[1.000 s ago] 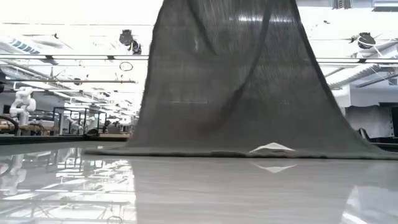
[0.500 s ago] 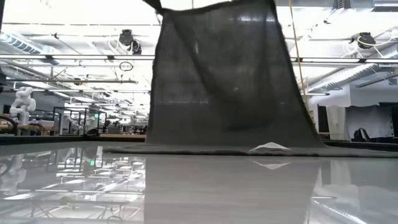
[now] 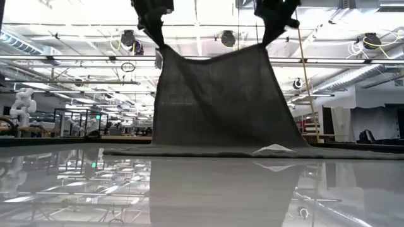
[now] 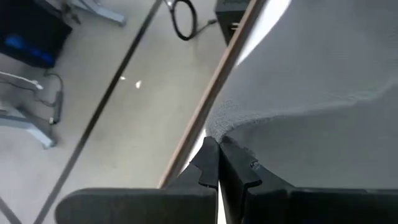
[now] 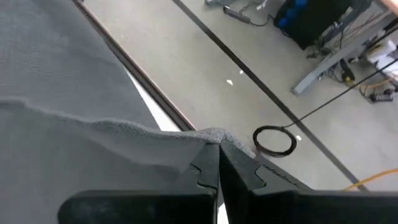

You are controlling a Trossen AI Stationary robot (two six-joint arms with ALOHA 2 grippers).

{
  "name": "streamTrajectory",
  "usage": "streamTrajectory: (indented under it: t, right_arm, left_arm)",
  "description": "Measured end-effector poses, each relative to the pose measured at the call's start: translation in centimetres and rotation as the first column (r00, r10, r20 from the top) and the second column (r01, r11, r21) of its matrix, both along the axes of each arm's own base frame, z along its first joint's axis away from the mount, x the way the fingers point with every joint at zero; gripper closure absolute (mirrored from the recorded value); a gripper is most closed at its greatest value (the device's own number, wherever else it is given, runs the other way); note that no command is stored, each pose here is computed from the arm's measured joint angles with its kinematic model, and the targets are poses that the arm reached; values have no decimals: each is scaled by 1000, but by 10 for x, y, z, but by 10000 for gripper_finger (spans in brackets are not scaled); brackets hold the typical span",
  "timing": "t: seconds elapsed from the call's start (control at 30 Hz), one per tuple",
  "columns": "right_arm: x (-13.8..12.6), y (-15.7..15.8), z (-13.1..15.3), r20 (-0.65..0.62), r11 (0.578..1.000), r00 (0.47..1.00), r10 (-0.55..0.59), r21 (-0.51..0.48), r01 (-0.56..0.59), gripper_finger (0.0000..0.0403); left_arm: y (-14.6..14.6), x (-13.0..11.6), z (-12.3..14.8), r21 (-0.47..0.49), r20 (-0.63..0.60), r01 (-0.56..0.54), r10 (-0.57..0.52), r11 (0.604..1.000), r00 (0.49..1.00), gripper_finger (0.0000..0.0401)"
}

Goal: Roll towel
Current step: Roll the gray towel

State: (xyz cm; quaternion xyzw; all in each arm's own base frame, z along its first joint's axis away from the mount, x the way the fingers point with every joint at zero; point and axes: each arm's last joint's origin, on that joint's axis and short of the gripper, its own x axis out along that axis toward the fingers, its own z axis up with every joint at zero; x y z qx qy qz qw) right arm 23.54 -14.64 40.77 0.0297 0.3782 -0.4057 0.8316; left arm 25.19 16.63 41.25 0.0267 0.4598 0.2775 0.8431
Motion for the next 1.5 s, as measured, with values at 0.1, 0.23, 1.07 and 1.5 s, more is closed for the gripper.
streamTrajectory:
  t: [0.1,0.23,1.07,1.5]
  right_arm:
    - [-1,-19,-11,62,1000,998,-20,4,20,403]
    - [-8,-41,-17,115,997,990,-77,-20,79,403]
    - [-41,-35,-38,-52,943,999,10,333,8,403]
    - [-47,-22,-44,-108,868,966,234,470,-157,403]
  left_arm:
    - [17,-3,-5,32,28,-39,38,999,999,401]
    - [44,-12,-7,55,119,-101,94,993,988,401]
    - [73,-26,-15,-109,261,118,-87,987,962,401]
    - [27,-21,-26,-451,298,382,-268,806,916,401]
